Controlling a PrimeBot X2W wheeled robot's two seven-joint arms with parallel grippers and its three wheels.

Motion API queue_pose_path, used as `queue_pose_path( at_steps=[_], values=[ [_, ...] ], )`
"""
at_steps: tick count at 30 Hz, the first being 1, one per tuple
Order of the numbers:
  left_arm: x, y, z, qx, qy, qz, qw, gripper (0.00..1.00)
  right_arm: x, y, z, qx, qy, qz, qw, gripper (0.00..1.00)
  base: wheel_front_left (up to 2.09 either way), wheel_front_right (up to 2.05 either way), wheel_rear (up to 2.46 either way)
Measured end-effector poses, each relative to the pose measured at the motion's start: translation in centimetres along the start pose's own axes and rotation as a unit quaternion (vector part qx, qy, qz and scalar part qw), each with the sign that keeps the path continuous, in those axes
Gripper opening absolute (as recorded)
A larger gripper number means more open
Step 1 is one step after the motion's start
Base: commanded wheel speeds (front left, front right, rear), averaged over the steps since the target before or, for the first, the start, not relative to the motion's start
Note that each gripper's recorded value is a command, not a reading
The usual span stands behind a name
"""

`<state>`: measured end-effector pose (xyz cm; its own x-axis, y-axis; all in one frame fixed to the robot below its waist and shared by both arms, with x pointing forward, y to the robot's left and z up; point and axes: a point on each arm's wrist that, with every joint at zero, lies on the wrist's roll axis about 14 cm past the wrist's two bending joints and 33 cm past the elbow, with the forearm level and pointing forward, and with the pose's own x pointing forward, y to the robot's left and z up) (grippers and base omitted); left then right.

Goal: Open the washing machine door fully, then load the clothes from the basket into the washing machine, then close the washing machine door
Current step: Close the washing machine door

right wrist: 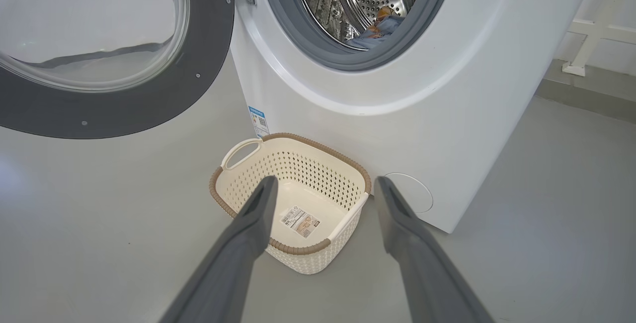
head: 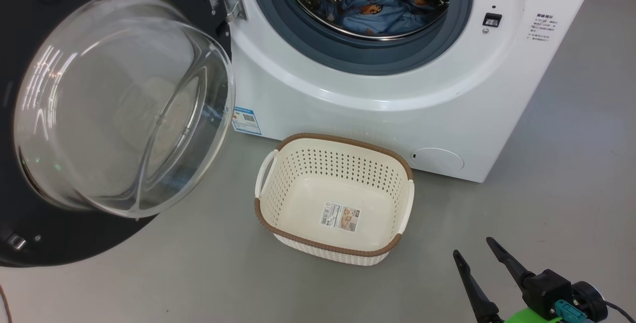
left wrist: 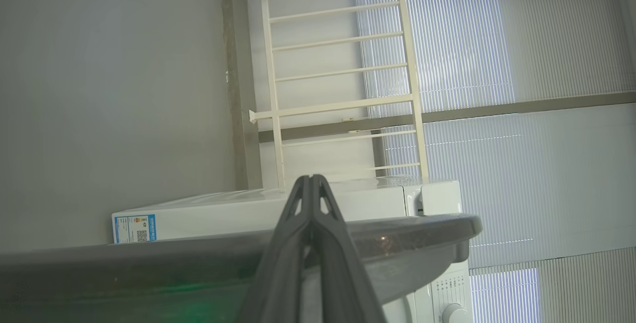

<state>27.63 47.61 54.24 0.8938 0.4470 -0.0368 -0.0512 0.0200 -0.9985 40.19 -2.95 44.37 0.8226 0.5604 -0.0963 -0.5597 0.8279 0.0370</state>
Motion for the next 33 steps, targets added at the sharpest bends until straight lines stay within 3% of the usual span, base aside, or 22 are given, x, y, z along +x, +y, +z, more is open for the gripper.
queue_pose_path(
  at_steps=[19, 33],
  values=[
    [-0.3, -1.3, -3.0, -0.008, 0.077, -0.03, 0.997, 0.0, -0.2, 0.1, 0.4, -0.008, -0.003, 0.005, 1.0, 1.0, 0.0, 0.0, 0.0],
    [-2.4, 0.5, -6.2, -0.007, 0.162, -0.015, 0.987, 0.0, -0.2, 1.1, 0.9, 0.002, -0.01, 0.007, 1.0, 1.0, 0.0, 0.0, 0.0]
  ],
)
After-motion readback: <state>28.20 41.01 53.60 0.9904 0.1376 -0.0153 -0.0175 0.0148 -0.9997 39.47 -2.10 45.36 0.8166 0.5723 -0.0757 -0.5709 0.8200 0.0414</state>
